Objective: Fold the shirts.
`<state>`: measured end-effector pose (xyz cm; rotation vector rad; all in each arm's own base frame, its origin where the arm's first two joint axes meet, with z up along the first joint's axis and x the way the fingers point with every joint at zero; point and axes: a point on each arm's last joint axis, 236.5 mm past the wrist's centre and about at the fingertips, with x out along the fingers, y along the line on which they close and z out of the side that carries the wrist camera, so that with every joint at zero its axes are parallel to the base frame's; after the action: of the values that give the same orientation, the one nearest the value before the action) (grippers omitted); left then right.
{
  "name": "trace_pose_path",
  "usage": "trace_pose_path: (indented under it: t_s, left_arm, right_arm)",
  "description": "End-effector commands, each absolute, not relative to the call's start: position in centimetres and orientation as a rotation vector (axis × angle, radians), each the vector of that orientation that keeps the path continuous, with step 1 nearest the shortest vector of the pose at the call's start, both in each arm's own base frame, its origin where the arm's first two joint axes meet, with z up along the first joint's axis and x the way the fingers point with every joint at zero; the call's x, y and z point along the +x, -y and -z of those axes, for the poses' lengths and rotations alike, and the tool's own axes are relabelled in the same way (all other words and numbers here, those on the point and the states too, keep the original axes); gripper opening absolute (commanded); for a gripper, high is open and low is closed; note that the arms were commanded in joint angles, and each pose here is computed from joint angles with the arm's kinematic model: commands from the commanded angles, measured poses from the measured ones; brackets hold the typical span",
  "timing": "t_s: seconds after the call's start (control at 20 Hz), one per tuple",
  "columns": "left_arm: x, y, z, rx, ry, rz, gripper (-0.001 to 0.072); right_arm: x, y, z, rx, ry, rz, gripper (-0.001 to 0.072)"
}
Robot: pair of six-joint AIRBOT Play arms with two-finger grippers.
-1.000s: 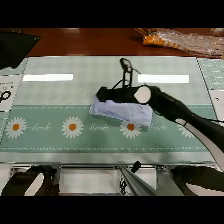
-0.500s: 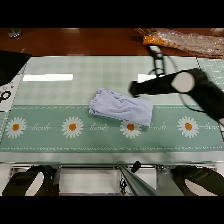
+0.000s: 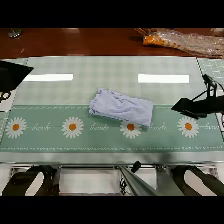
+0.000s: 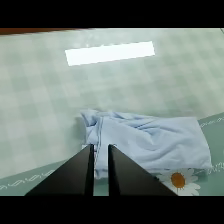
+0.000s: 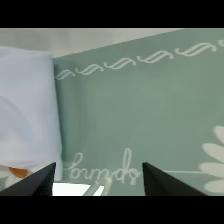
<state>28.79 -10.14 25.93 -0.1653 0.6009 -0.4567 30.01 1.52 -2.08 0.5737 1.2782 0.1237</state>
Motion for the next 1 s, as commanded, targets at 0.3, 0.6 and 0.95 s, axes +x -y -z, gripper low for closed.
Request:
trace_pose_path:
  t_s: [0.3,0.6,0.95]
  left_arm:
    - [29.3,8.8,-22.9,-0.184,-0.728,0.391,0.0138]
    - [29.7,8.8,-22.4,-0.235,-0.754,0.373,0.0138]
    - [30.1,8.7,-22.3,-0.238,-0.754,0.369,0.0138]
  right_arm:
    - [31.1,-11.8,7.4,0.834,-1.279,-0.346,0.0609]
    - [32.5,-15.5,8.8,0.870,-1.263,-0.339,0.0364]
    - [37.2,-11.1,-3.8,0.795,-1.029,-0.471,0.0030]
